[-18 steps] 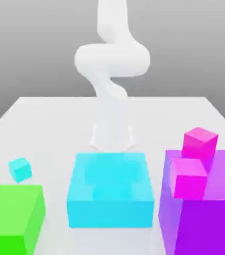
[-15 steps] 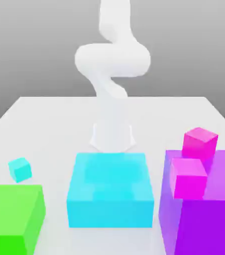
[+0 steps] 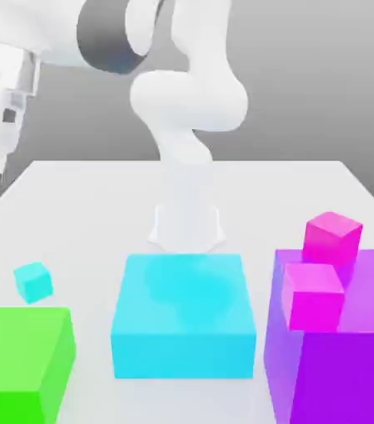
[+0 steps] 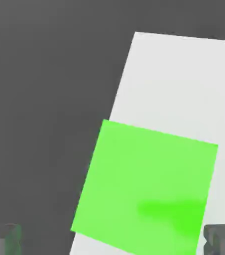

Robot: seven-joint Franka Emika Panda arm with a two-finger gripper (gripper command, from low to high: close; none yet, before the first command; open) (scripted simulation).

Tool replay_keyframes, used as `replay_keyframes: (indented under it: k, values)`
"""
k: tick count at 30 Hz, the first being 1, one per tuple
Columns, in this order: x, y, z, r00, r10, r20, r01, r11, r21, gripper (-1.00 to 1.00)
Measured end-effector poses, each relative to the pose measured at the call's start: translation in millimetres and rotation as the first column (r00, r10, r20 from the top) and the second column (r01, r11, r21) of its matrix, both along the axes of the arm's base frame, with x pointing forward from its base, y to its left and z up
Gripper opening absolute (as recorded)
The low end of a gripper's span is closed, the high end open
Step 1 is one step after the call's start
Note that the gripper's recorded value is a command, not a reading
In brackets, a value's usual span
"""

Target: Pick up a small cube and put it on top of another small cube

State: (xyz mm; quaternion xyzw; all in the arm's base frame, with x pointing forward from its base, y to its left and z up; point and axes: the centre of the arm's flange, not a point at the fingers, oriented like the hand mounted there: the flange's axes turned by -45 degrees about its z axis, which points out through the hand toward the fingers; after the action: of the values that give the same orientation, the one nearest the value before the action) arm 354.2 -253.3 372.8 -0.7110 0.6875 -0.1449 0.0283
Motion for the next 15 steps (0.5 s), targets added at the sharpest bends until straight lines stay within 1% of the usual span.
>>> replay_keyframes:
  k: [3, 7, 10, 12, 15]
  values:
    - [-32, -24, -47, 0.976, -0.213, -0.046, 0.216, 0.974, 0.066, 0.00]
    - [-81, -45, -106, 0.871, -0.476, -0.126, 0.490, 0.862, 0.129, 0.00]
    - [-128, -55, -147, 0.728, -0.658, -0.194, 0.685, 0.712, 0.154, 0.00]
    - [-155, -58, -171, 0.632, -0.740, -0.231, 0.775, 0.612, 0.159, 0.00]
    - [-153, -54, -199, 0.622, -0.744, -0.243, 0.783, 0.602, 0.158, 0.00]
